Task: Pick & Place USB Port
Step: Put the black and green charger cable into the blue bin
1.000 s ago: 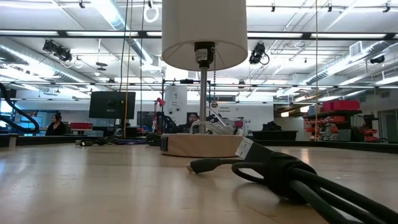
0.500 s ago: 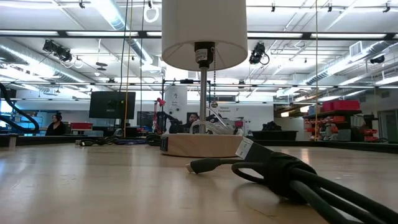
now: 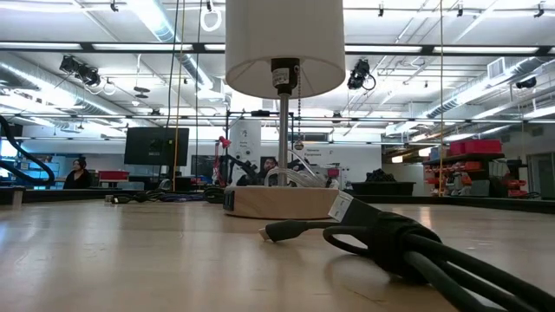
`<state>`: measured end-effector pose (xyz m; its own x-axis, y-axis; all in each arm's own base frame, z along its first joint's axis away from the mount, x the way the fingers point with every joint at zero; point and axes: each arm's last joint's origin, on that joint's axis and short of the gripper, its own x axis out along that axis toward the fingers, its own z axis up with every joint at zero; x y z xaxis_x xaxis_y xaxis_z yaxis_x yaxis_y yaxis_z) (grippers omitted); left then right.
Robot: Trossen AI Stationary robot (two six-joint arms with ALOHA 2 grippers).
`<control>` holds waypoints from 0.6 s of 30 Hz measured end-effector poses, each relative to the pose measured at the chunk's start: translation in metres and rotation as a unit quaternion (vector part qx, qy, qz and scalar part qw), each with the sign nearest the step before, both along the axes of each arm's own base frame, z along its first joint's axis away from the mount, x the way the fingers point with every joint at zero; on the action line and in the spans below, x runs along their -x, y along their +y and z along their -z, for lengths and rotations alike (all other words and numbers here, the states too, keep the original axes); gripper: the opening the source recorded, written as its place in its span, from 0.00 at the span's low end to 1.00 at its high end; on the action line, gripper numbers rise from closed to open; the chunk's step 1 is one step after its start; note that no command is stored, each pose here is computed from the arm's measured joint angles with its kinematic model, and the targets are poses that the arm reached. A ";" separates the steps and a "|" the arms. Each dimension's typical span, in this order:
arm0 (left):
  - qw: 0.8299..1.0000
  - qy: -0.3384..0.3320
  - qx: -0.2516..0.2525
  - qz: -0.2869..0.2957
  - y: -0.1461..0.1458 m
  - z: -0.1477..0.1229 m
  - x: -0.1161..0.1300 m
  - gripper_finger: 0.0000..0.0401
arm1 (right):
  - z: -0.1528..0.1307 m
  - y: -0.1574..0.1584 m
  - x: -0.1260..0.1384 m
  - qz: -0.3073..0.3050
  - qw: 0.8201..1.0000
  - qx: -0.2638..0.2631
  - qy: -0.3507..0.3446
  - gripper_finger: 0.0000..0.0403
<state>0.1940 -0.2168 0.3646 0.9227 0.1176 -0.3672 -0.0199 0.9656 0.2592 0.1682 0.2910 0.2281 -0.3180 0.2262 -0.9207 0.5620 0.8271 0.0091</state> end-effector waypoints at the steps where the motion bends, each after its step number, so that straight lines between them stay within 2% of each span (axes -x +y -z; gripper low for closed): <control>1: 1.000 0.000 0.000 0.000 0.000 0.000 0.000 0.29 | 0.001 0.000 0.000 0.001 1.000 0.000 0.000 0.00; 4: 1.000 0.000 0.000 0.000 0.000 0.000 0.000 0.29 | 0.008 -0.003 0.002 0.001 1.000 0.006 0.013 0.00; 8: 1.000 0.002 -0.002 0.000 0.000 0.000 0.000 0.29 | 0.023 -0.007 0.008 0.010 0.998 -0.005 0.068 0.01; 14: 1.000 0.002 -0.002 0.000 0.000 0.000 0.000 0.29 | 0.042 -0.005 0.005 0.001 0.997 -0.054 0.046 0.01; 18: 1.000 0.002 -0.002 0.000 0.000 0.000 0.000 0.29 | 0.042 -0.007 0.003 0.004 0.997 -0.055 0.048 0.01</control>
<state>0.1938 -0.2165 0.3641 0.9212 0.1195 -0.3702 -0.0192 0.9644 0.2636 0.1655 0.2844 0.1856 -0.4008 0.3270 -0.8558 0.5708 0.8198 0.0459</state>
